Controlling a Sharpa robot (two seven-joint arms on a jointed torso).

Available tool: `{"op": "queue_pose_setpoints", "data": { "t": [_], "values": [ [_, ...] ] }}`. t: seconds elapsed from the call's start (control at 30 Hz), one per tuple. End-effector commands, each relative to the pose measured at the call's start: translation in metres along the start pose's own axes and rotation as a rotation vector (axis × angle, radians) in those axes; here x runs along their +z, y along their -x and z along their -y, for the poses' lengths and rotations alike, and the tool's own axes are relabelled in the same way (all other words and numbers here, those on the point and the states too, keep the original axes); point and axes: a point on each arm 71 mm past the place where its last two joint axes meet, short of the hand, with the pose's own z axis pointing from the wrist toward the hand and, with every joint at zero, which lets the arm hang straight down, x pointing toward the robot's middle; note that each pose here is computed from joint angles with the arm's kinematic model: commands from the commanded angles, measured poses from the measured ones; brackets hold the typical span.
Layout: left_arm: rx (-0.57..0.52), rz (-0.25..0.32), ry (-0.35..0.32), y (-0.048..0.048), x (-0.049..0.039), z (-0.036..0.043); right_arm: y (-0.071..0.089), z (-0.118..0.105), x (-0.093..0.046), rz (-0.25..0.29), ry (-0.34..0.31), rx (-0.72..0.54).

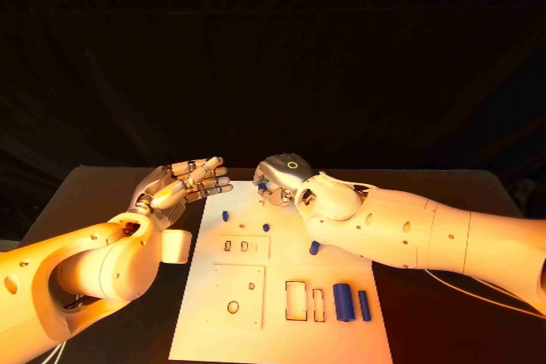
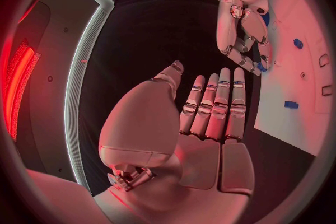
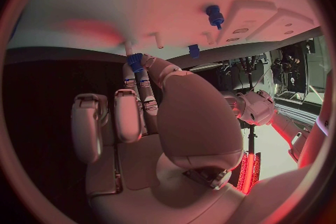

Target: Assemble the parts on the task board

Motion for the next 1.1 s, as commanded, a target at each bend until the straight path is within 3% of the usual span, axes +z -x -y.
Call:
{"op": "queue_pose_setpoints", "data": {
  "t": [0.03,0.33,1.1],
  "values": [
    [-0.008,-0.020,-0.007,-0.0018,0.0001,0.0016,-0.0032,0.0037,-0.0026,-0.023,-0.008,-0.022],
    [-0.005,-0.012,-0.008,0.0012,-0.0002,0.0023,0.0006,0.0063,-0.0088,-0.006,-0.005,-0.034],
    [-0.004,-0.013,-0.008,0.0011,0.0002,0.0027,-0.0049,0.0081,-0.0043,-0.062,-0.022,-0.048]
  ]
}}
